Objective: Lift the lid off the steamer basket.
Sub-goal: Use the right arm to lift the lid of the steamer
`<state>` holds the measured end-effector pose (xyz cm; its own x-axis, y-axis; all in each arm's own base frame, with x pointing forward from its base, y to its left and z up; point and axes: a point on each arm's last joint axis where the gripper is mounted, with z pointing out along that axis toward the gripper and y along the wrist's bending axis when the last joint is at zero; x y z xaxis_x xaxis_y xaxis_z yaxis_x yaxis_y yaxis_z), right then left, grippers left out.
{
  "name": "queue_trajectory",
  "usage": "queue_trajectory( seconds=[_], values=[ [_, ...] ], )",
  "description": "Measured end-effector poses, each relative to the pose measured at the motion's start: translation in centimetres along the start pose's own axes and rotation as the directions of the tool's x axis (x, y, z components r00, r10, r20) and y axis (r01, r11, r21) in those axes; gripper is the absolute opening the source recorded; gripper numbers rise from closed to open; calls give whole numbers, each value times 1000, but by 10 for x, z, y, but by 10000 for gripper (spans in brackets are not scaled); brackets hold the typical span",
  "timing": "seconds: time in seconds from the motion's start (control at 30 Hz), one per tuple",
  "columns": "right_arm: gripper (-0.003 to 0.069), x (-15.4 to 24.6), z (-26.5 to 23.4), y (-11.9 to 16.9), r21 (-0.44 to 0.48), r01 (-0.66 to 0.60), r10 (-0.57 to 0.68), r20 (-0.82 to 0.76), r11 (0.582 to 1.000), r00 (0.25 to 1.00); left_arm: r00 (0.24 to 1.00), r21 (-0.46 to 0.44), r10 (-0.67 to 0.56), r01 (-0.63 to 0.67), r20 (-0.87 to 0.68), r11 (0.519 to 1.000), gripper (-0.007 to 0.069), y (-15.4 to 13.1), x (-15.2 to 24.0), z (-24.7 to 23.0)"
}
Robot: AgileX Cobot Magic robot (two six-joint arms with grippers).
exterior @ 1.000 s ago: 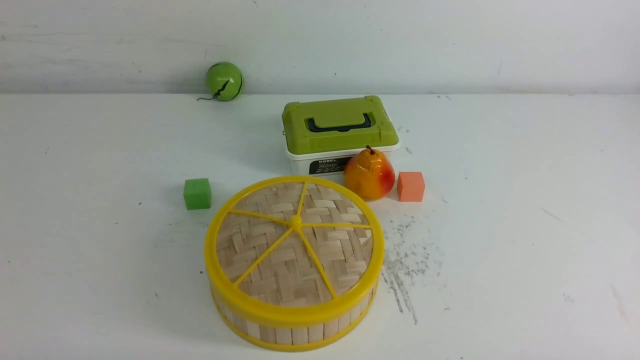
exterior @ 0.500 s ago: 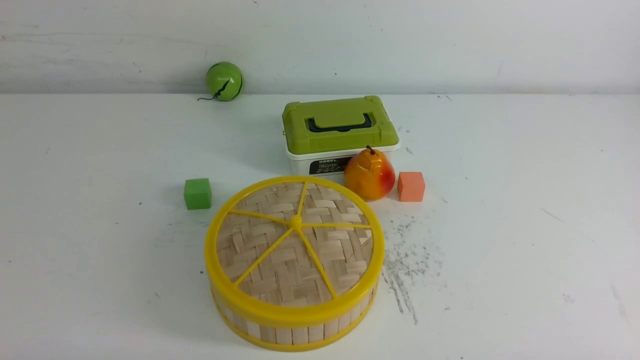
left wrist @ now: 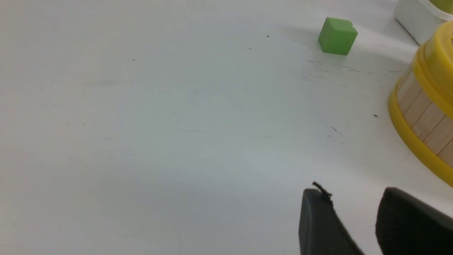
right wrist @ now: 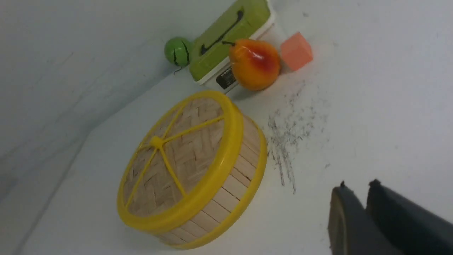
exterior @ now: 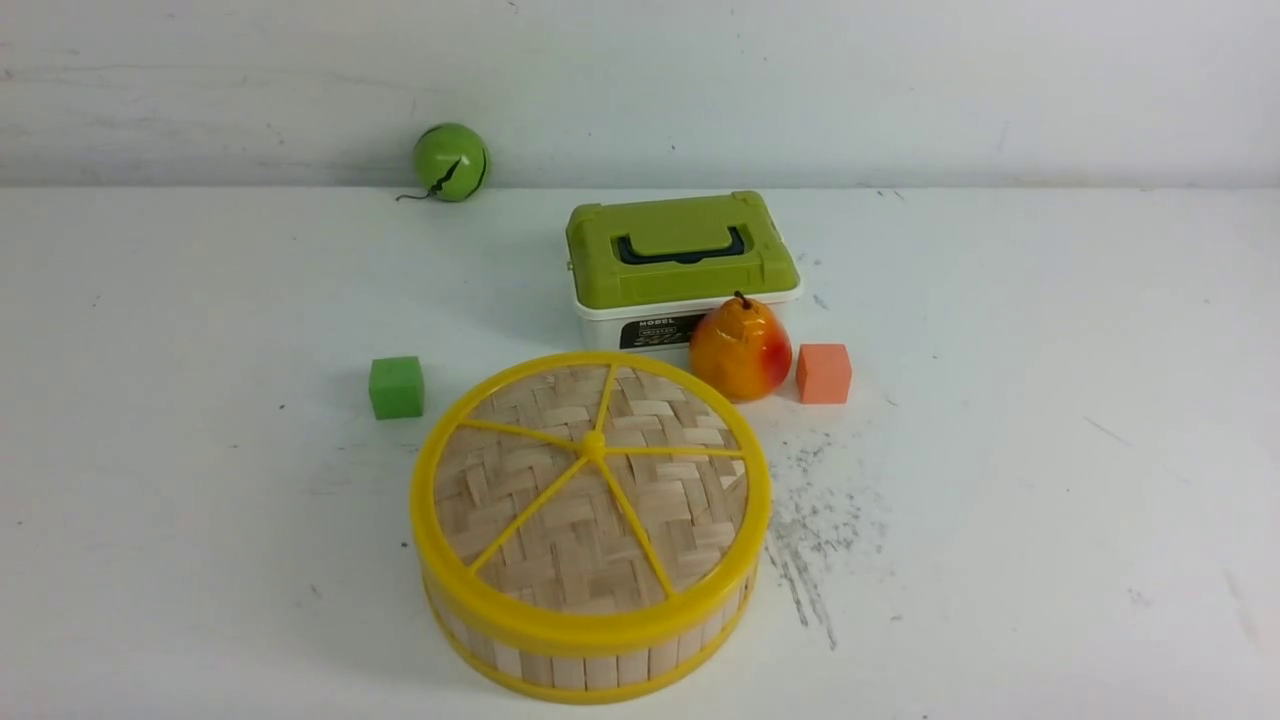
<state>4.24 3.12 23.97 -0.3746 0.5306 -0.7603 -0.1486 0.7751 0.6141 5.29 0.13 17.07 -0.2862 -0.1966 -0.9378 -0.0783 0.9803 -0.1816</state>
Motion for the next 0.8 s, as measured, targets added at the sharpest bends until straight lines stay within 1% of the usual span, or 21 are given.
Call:
queue_trajectory(
  seconds=[0.07,0.1,0.13,0.17,0.2,0.23,0.3,0.33,0.37,0.47,0.5,0.53,0.57,0.6,0.63,0.67,0.73,0.77,0.8],
  values=[
    [36,-22,-3,17,10,150,-149,-42,989,988,1000,0,0,0,0,1000,239,0,0,0],
    [16,-36,-3,27,14,228,-226,-80,974,971,1000,0,0,0,0,1000,239,0,0,0],
    [-8,-52,-1,39,12,313,-309,-135,950,941,1000,0,0,0,0,1000,239,0,0,0],
    [-11,-55,-3,42,4,326,-323,-131,945,937,1000,0,0,0,0,1000,239,0,0,0],
    [-21,-71,1,52,-3,397,-390,-196,918,900,1000,0,0,0,0,1000,239,0,0,0],
    [-22,-89,5,64,-30,460,-452,-250,887,856,1000,0,0,0,0,1000,239,0,0,0],
    [-22,-109,13,78,-79,509,-506,-311,857,804,1000,0,0,0,0,1000,239,0,0,0],
    [-22,-111,14,79,-84,514,-512,-318,854,798,1000,0,0,0,0,1000,239,0,0,0],
    [-22,-126,25,91,-145,536,-548,-372,832,749,1000,0,0,0,0,1000,239,0,0,0],
    [-19,-139,42,106,-238,560,-602,-444,794,664,1000,0,0,0,0,1000,239,0,0,0],
    [-18,-140,49,107,-252,559,-605,-466,790,646,1000,0,0,0,0,1000,239,0,0,0],
    [-15,-142,57,111,-279,563,-619,-492,778,612,1000,0,0,0,0,1000,239,0,0,0],
    [-13,-143,70,116,-331,570,-646,-543,752,537,1000,0,0,0,0,1000,239,0,0,0],
    [-12,-142,78,119,-355,572,-657,-567,739,497,1000,0,0,0,0,1000,239,0,0,0],
    [-11,-141,92,127,-388,581,-677,-589,715,441,1000,0,0,0,0,1000,239,0,0,0],
    [-12,-142,95,126,-388,581,-677,-589,715,441,1000,0,0,0,0,1000,239,0,0,0],
    [-12,-136,116,134,-400,597,-682,-629,695,373,1000,0,0,0,0,1000,239,0,0,0],
    [-11,-131,133,142,-409,613,-689,-645,677,331,1000,0,0,0,0,1000,239,0,0,0],
    [-10,-127,142,143,-409,621,-687,-658,669,308,1000,0,0,0,0,1000,239,0,0,0]
  ],
)
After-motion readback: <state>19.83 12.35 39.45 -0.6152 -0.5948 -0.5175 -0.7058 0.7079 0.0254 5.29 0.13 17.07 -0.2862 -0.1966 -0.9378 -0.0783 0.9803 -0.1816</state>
